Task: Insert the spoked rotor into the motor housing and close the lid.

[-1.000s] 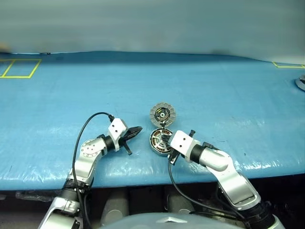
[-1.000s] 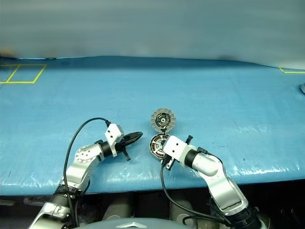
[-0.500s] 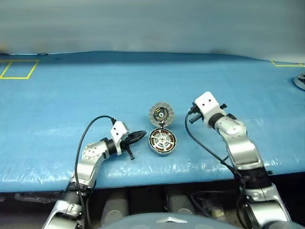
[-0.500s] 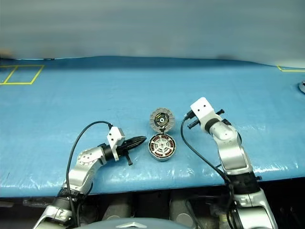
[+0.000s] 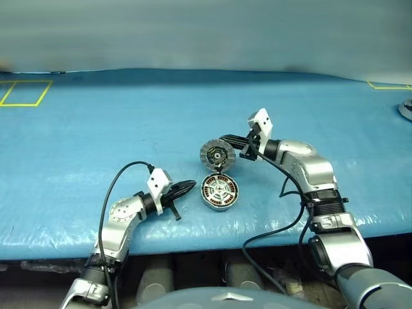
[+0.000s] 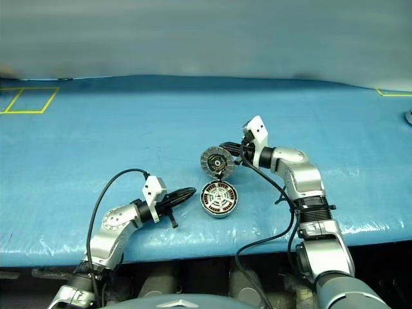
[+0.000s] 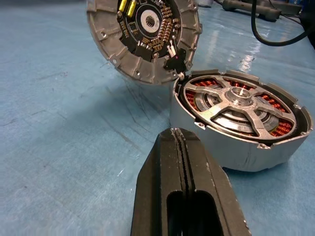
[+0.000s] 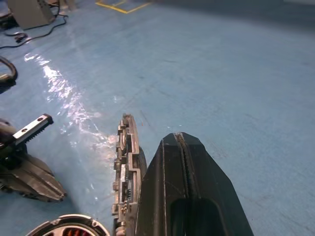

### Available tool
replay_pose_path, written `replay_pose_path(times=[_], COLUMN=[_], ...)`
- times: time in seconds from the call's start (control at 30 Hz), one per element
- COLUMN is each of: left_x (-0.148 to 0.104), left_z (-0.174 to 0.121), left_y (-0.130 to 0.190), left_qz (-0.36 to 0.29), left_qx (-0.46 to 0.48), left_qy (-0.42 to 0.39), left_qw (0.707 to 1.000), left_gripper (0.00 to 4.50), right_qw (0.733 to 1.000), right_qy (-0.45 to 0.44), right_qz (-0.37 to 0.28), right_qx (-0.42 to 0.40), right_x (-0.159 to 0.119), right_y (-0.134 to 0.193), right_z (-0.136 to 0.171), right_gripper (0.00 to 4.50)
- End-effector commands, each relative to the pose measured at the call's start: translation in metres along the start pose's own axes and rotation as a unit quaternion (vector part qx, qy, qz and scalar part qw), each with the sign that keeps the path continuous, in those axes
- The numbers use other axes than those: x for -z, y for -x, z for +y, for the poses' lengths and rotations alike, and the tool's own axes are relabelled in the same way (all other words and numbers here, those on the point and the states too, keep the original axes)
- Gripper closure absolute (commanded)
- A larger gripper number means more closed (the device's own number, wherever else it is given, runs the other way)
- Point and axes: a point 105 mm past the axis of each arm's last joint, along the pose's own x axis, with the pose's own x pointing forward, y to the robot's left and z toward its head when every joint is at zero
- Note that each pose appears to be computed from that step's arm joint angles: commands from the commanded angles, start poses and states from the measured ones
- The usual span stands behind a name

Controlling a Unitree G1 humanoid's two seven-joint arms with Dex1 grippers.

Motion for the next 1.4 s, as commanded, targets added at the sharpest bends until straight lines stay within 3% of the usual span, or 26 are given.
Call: replay_pose_path(times=[0.03, 0.33, 0.67, 0.77, 0.93, 1.03, 1.4], left_x=[-0.014, -0.020, -0.017, -0.018, -0.015, -0.014, -0.013], left_z=[0.009, 0.023, 0.013, 0.009, 0.005, 0.005, 0.006], left_y=[0.003, 0.007, -0.003, -0.007, -0.007, -0.007, -0.007], left_qz=[-0.018, -0.025, -0.022, -0.029, -0.029, -0.028, -0.025], left_qx=[-0.020, -0.037, -0.016, -0.015, -0.014, -0.015, -0.020], left_qy=[-0.027, -0.027, -0.018, -0.013, -0.008, -0.008, -0.013], left_qw=[0.999, 0.999, 0.999, 0.999, 0.999, 0.999, 0.999], left_gripper=[4.50, 4.50, 4.50, 4.50, 4.50, 4.50, 4.50], right_qw=[0.998, 0.992, 0.993, 0.995, 0.990, 0.990, 0.991], right_qy=[0.042, 0.083, 0.060, 0.031, 0.026, 0.057, 0.094], right_qz=[0.008, 0.061, 0.099, 0.056, -0.043, -0.028, 0.008], right_qx=[-0.056, -0.075, 0.025, 0.074, 0.128, 0.127, 0.093], right_x=[-0.004, 0.029, 0.085, 0.086, 0.050, 0.054, 0.070], right_y=[0.007, 0.028, 0.019, 0.014, 0.015, 0.010, 0.000], right_z=[0.027, 0.074, 0.077, 0.073, 0.065, 0.069, 0.093], right_gripper=[4.48, 4.48, 4.48, 4.48, 4.48, 3.87, 0.24])
